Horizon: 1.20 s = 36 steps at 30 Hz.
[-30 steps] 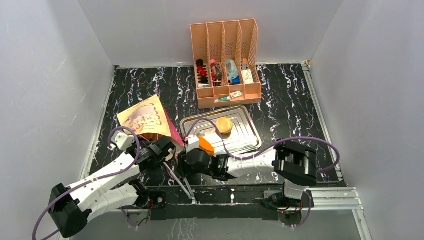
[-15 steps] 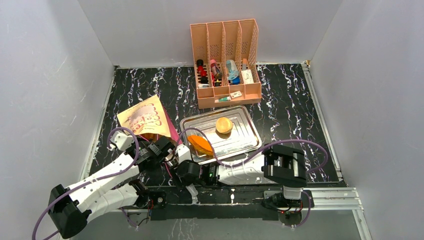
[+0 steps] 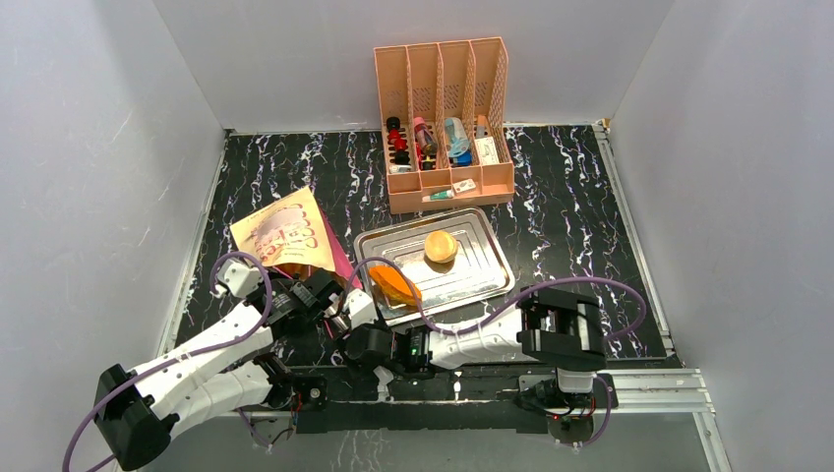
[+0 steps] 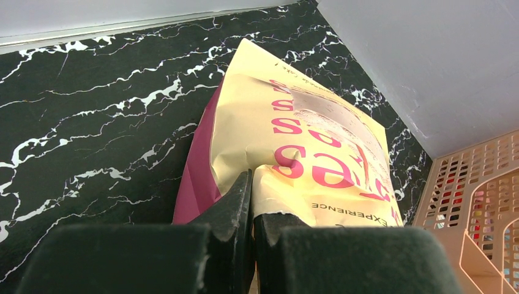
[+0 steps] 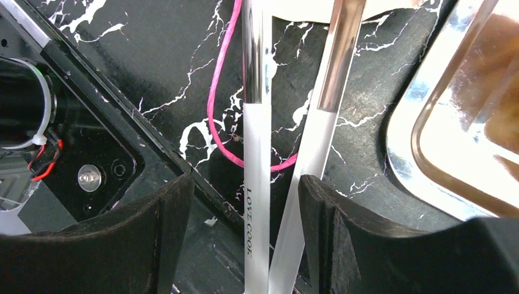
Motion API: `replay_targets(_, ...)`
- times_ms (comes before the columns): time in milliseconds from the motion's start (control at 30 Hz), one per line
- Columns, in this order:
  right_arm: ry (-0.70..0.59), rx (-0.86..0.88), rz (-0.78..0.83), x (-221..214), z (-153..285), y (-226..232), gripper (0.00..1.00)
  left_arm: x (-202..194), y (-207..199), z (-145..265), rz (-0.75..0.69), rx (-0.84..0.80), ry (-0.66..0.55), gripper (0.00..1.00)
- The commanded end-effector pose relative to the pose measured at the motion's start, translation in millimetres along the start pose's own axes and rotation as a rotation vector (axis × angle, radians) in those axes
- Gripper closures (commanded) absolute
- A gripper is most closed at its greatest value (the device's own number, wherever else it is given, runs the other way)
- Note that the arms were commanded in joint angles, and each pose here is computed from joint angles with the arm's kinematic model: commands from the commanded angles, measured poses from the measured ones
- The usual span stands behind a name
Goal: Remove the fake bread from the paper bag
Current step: Pick up the clamp at the center of the board.
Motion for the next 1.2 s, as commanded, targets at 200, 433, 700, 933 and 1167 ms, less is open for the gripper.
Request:
replay_targets(200,-0.148,0.065,-0.022,48.5,32.0,27.2,0.38,-1.9,3.2,1.1,-0.002,-0.001,0.015,0.99)
replay_targets(433,-0.123,0.039,-0.004,36.6,22.2,20.2,0.36,0.5,3.0,1.5,0.004,-0.002,0.014,0.99)
replay_targets(700,-0.112,-0.011,0.041,22.5,3.6,8.1,0.29,1.3,4.5,1.5,0.009,-0.002,0.013,1.0)
replay_targets(933,-0.116,-0.01,0.038,19.2,-5.4,0.9,0.32,1.0,5.3,1.6,0.008,-0.002,0.015,0.99)
replay_targets(1167,-0.06,0.061,-0.01,7.8,-16.1,-9.6,0.45,2.1,4.9,1.8,0.008,-0.002,0.015,0.99)
Point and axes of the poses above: each gripper's point midway between its finger pads, its own z axis back along the fingers, its own y axis along the line the jaws close on, x = y × z, the point moved 1 cm from there along z, back along the fingers, and after that the axes turned 11 degrees about -z, right-handed, at the moved point
